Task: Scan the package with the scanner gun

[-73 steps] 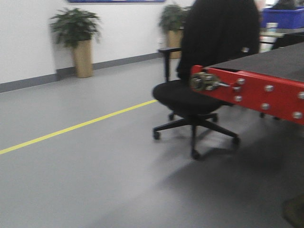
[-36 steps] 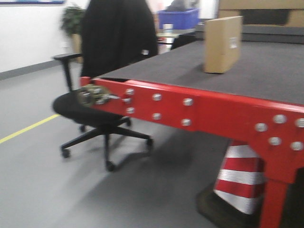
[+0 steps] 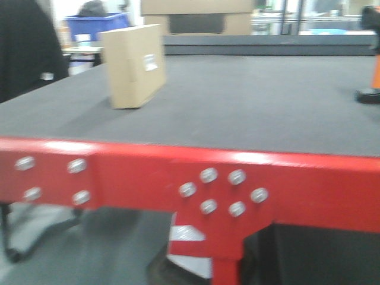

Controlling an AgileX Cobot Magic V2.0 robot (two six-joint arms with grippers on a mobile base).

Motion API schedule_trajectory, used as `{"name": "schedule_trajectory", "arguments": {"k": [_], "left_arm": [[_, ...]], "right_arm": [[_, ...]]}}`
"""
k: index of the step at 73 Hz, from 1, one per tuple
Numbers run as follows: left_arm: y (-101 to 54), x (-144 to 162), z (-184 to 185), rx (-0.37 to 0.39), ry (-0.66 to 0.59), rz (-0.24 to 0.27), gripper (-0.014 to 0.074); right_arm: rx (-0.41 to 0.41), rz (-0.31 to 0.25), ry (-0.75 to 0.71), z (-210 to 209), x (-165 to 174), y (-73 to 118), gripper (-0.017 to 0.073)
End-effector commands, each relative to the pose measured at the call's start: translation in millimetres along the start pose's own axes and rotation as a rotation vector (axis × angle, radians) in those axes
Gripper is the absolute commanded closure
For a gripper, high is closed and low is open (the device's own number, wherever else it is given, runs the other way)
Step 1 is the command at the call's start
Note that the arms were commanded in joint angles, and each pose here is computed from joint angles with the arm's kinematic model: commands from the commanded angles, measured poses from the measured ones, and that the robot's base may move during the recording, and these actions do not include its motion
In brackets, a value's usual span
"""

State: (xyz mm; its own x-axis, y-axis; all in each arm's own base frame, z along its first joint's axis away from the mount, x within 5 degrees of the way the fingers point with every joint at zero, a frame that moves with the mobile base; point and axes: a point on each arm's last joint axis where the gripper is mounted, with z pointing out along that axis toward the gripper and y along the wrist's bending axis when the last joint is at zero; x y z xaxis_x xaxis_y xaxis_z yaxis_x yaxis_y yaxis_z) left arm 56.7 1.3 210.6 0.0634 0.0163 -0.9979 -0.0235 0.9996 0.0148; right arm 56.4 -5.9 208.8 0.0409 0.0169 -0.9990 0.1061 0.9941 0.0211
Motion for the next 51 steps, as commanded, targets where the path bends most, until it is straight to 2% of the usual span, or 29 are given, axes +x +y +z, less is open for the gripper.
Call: {"name": "schedule_trajectory", "arguments": {"k": [1,51], "left_arm": [[0.1,-2.6,-0.4,-0.002,-0.023,-0.004,0.0705],[0.1,-2.6,-0.4,-0.002,-0.023,-0.004,0.0705]], "right_arm": [[0.005,-0.003,-0.020,-0.3,-1.9,-0.4,0.0713],[0.005,-0.003,-0.020,-0.3,-1.9,-0.4,0.0713]]}}
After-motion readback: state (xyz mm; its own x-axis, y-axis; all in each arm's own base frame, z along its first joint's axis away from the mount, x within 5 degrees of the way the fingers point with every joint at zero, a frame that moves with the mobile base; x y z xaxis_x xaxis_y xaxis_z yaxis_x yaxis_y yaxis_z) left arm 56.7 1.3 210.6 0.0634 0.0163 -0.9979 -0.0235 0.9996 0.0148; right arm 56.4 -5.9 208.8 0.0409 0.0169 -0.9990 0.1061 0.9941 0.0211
